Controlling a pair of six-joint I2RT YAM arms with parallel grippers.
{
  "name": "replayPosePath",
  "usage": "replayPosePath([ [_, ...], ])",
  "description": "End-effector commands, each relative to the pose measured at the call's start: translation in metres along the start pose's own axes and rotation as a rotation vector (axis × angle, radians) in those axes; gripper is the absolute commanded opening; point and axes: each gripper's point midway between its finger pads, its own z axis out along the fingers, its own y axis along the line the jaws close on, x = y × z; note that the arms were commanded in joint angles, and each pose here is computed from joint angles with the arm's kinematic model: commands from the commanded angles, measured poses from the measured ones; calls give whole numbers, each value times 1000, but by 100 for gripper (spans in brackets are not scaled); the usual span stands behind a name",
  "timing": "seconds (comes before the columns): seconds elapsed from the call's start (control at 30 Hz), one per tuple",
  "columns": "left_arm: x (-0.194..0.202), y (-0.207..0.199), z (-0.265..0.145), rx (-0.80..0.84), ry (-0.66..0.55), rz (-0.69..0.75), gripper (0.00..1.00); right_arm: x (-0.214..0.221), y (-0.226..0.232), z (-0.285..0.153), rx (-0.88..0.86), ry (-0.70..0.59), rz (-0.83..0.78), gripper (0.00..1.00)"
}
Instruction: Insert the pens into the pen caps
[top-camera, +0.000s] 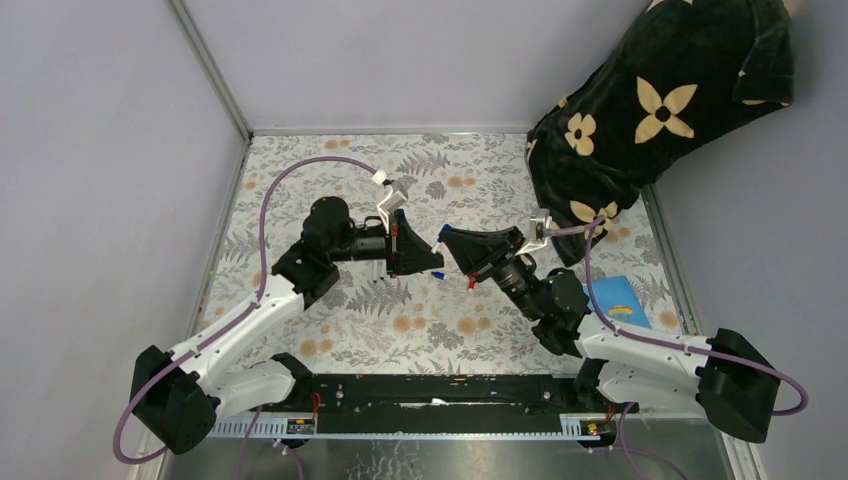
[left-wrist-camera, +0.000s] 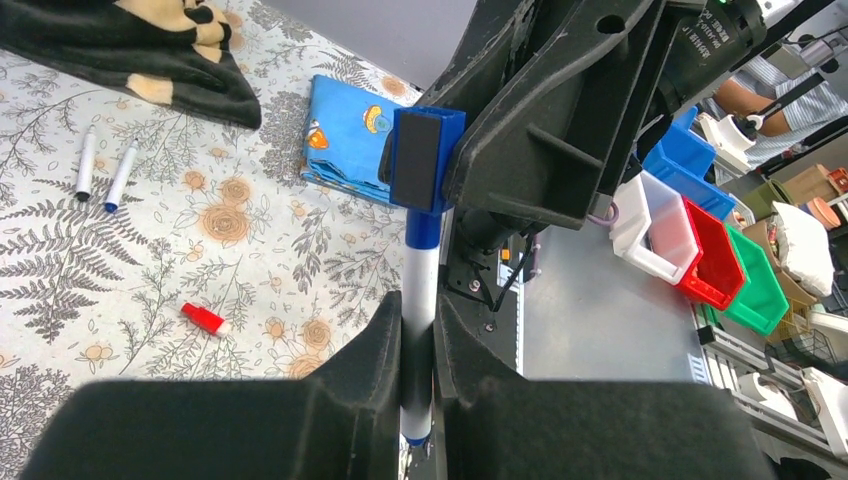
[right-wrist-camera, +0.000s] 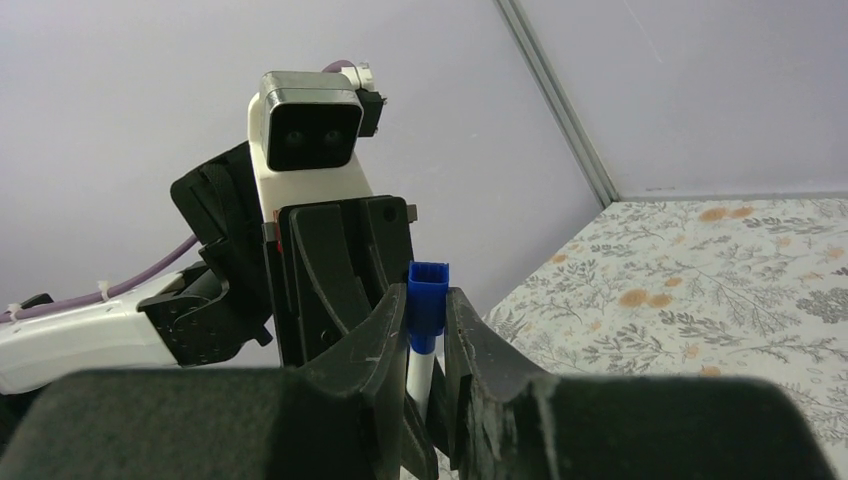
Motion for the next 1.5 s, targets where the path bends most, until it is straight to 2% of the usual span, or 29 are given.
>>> replayPosePath([
  [0.0,-125,-11,-17,-86,-418,309,0,140,-6,-75,-27,604,-29,0],
  [0.1,-116,0,-12,-107,-371,299,0,107,0,-46,-7,485,-83,0],
  [0.33,-107,13,-5,-123,-332,280,0,25,35,12,-40,236,-202,39],
  [0.43,-104,18,-5,-143,-330,274,0,4,48,11,-76,184,-208,51],
  [0.63,-105,39,-10,-255,-346,247,0,-16,49,-12,-85,115,-192,59],
  [0.73,-104,57,-14,-351,-343,215,0,-15,24,-24,22,114,-207,60],
  [0.83,-92,82,-20,-474,-302,157,0,-3,-18,-38,234,182,-237,60],
  [0.97,-52,123,-34,-675,-204,24,0,16,-57,-56,429,313,-311,60],
  [1.2,44,179,-53,-943,28,-170,0,39,-85,-74,554,390,-315,62],
  [1.47,108,221,-53,-1103,205,-288,0,62,-93,-82,567,483,-329,64],
])
